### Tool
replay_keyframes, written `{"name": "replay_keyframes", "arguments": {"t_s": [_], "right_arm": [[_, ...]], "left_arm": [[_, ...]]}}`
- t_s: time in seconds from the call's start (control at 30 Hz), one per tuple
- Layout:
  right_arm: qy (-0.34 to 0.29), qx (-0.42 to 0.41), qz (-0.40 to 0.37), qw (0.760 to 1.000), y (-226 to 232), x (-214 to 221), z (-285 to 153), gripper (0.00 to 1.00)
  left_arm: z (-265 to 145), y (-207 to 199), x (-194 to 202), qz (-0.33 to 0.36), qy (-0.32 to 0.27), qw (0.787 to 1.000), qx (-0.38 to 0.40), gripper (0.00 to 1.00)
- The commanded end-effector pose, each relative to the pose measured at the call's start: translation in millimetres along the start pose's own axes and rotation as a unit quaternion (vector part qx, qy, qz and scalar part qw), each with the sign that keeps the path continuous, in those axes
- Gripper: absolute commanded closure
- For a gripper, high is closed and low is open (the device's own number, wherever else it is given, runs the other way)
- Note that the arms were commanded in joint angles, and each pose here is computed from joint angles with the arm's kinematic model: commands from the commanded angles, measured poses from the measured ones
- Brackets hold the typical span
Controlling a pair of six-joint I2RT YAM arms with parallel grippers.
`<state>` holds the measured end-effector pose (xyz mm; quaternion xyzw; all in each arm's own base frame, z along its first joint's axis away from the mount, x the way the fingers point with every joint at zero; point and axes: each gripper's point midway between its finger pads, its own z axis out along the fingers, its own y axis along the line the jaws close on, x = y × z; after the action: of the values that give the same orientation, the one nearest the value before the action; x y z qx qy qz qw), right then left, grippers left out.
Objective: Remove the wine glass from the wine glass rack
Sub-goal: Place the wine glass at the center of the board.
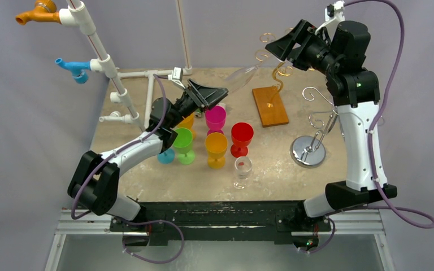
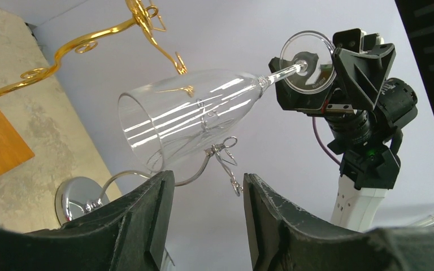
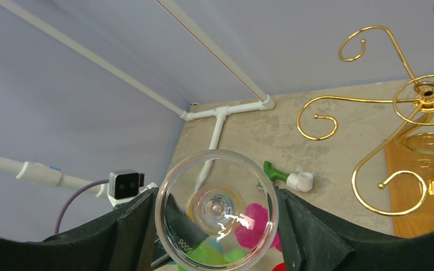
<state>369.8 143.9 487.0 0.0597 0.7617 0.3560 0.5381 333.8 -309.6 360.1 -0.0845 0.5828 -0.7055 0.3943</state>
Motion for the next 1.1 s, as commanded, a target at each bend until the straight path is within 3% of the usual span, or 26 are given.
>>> {"name": "replay_keyframes", "arguments": {"t_s": [0.0,0.57,1.07], "right_arm": [[-0.042,-0.037,-0.010,0.998,21,-24,-23,0.65],[-0.039,-0.040,-0.010,0.998,20,-26,-25,0.66],[-0.022,-0.062,-0.004,0.998,24,-21,-21,0.66]], "left_arm": [[-3,-19,-4,0.008,-0.004,0.999,0.046,0.49],[5,-9,-6,0.011,0.003,0.999,0.052,0.48],[8,-43,-9,0.015,0.008,0.991,0.132,0.50]]}}
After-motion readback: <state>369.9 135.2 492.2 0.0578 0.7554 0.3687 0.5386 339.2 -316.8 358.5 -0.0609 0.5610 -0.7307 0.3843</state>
